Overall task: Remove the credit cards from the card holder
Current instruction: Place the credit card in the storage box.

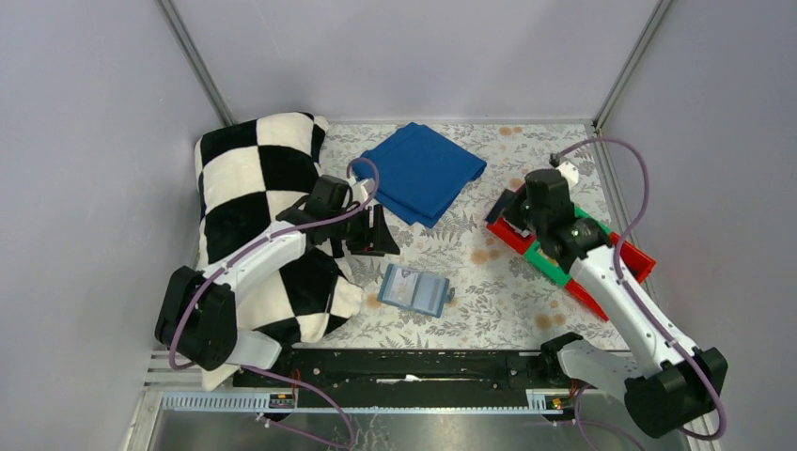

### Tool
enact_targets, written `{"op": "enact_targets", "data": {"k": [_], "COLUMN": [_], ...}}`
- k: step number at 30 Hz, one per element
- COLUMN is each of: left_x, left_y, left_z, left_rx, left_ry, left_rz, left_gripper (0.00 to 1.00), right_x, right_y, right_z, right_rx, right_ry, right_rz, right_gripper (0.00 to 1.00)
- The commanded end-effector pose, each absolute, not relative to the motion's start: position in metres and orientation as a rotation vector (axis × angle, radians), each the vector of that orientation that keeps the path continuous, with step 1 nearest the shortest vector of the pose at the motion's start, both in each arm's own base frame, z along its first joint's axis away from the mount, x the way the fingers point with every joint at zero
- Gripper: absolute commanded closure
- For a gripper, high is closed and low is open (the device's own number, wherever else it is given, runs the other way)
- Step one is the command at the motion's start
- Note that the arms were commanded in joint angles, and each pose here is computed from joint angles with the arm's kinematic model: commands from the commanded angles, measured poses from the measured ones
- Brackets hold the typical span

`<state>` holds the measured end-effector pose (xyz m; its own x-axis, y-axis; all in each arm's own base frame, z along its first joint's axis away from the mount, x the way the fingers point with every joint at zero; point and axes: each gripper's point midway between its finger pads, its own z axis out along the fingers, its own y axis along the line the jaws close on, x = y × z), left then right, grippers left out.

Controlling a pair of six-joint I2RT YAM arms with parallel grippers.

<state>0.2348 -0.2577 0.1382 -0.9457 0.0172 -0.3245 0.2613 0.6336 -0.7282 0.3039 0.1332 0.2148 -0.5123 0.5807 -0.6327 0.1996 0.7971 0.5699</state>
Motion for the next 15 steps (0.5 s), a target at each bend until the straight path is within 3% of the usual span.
{"op": "enact_targets", "data": {"k": [1,6,15], "left_x": [0.246,0.238,0.23], "left_y": [-0.248,-0.246,-0.253], "left_z": [0.156,0.157,0.16], "left_rx": [0.23,0.233,0.276], "left_ry": [2.473,2.458,2.469], "left_rz": [-1.113,-1.132,-1.223], "left_gripper": [0.41,0.41,0.41], "right_x": [0.292,0.288,0.262], "right_y": [0.05,-0.013,-0.101], "right_z": [0.191,0.203,0.191], "right_rx": [0.581,0.644,0.768], "right_ry": [2.257,2.251,2.341], "right_rz": [-0.027,-0.444,-0.923], "right_gripper": [1.0,1.0,1.0]}}
